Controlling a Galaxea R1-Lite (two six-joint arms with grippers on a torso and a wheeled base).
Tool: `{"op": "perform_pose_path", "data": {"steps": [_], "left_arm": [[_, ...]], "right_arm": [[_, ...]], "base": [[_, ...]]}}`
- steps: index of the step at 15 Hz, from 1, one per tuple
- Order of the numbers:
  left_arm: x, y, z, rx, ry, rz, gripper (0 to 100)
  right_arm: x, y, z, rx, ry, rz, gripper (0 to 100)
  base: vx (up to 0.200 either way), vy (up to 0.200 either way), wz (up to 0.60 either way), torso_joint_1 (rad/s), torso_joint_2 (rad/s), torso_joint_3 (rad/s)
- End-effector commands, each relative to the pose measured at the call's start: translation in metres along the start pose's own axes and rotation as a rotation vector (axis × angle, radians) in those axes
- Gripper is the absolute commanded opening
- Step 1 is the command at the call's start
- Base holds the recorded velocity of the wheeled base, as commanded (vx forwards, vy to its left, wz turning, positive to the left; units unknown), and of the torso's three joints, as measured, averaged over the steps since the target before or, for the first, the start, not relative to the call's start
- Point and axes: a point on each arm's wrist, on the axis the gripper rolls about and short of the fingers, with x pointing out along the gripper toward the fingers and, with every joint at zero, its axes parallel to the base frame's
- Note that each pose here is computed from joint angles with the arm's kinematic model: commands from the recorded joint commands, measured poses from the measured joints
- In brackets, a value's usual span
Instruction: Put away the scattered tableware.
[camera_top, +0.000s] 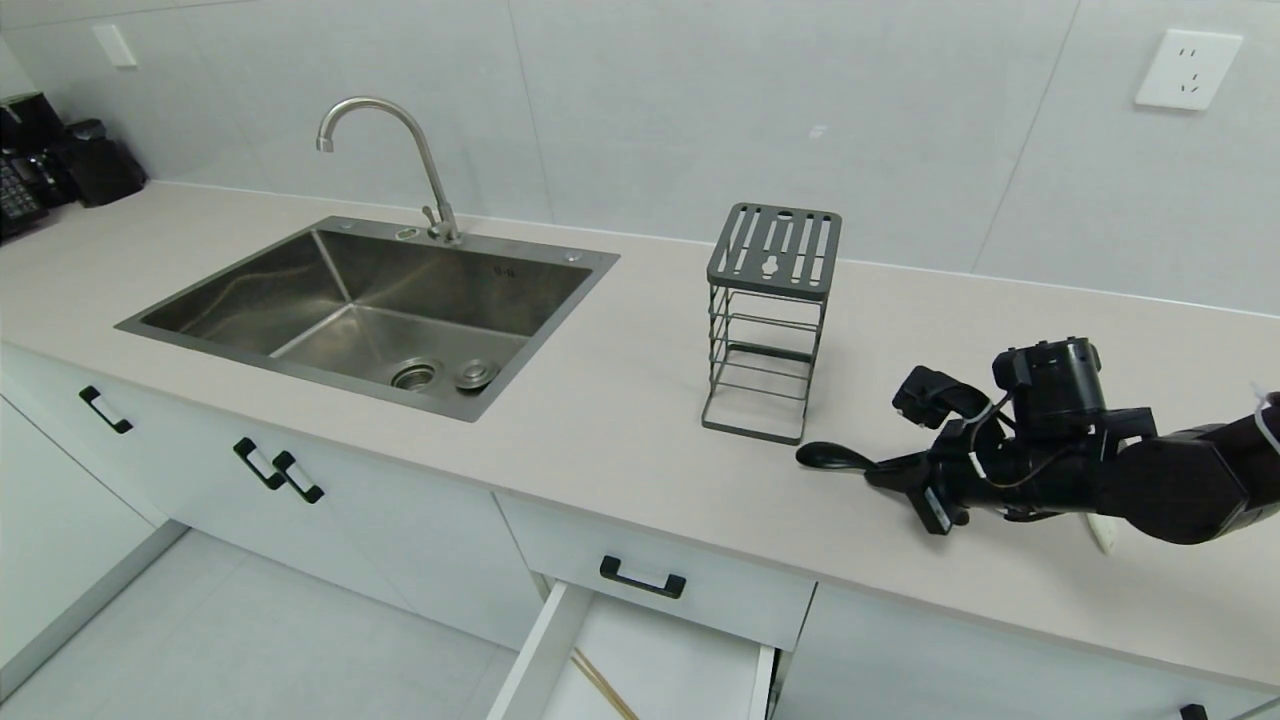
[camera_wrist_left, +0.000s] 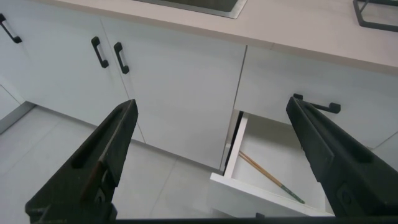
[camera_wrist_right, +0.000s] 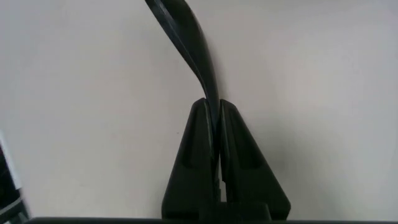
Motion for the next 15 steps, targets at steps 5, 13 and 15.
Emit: {"op": "perform_pose_path", "data": {"steps": [5,13,15], "left_arm": [[0.0,0.0,0.0,0.0,0.0,0.001,100],[0.0,0.0,0.0,0.0,0.0,0.001,100],[0.0,0.0,0.0,0.0,0.0,0.001,100]], "right_arm": [[-0.019,0.062,0.021,-0.082,-0.07,0.101,0],[-0.04,0.113,0.06,-0.136,-0.209,0.116,0],[-0.043,0.121,0.062,-0.149,-0.222,0.132,0]], "base": [[0.0,0.0,0.0,0.0,0.0,0.0],[0.0,0.0,0.0,0.0,0.0,0.0],[0.0,0.0,0.0,0.0,0.0,0.0]]}}
